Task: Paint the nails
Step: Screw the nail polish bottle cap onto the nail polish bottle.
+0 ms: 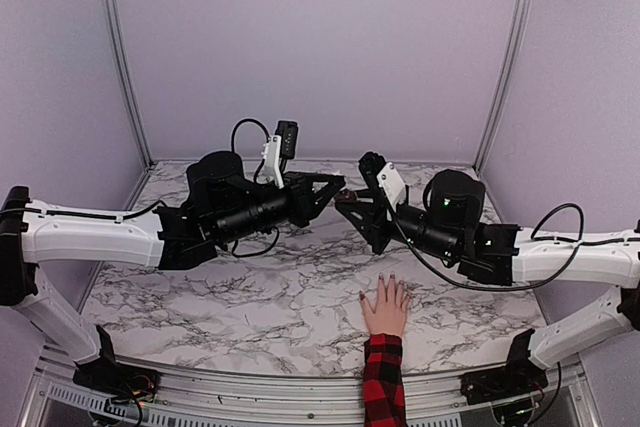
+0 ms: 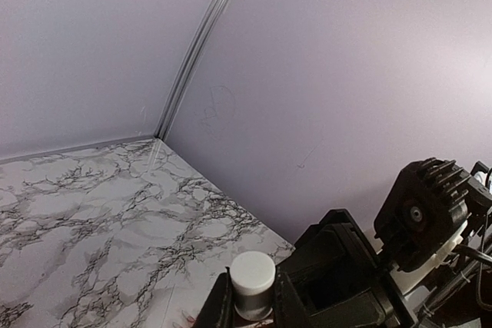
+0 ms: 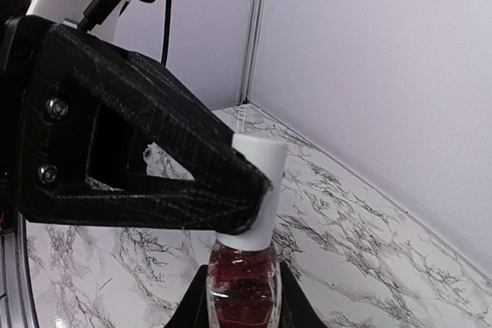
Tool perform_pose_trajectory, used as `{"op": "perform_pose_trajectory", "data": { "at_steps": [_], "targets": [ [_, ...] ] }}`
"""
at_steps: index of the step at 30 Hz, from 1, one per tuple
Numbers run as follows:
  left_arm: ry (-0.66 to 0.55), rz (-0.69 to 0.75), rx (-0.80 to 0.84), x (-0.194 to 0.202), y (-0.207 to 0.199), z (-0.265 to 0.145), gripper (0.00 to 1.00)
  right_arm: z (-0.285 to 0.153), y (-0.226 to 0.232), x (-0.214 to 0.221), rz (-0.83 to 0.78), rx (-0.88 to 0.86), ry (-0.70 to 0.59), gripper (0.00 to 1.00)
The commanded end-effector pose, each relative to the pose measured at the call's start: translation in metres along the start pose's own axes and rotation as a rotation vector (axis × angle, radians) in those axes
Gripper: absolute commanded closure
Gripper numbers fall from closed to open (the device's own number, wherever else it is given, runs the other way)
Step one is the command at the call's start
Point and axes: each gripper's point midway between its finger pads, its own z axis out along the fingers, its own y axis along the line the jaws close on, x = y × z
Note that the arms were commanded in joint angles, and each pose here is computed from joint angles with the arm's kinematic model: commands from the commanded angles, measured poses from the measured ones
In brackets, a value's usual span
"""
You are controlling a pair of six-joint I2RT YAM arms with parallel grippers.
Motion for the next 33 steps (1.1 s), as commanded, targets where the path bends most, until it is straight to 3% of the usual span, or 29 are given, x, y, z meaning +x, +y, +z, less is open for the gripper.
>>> {"op": "perform_pose_trajectory", "data": {
  "at_steps": [1,15,23,33],
  "targets": [
    [-0.031,-0.002,0.074,-0.006,-0.014,0.001,0.92,-0.011,0.000,-0.053,-0.006,-0.013,-0.153,1.00],
    [0.069,0.090,0.266,0.023,-0.037,-0.011,0.96,-0.045,0.028,-0.093,0.006,-0.364,-0.327,1.00],
    [0.189,0.195,0.502,0.058,-0.064,-0.024,0.94,-0.070,0.054,-0.109,-0.039,-0.558,-0.398,1.00],
    [0.286,0.222,0.711,0.081,-0.082,-0.035,0.94,-0.103,0.086,-0.121,-0.125,-0.802,-0.472,1.00]
  ]
}}
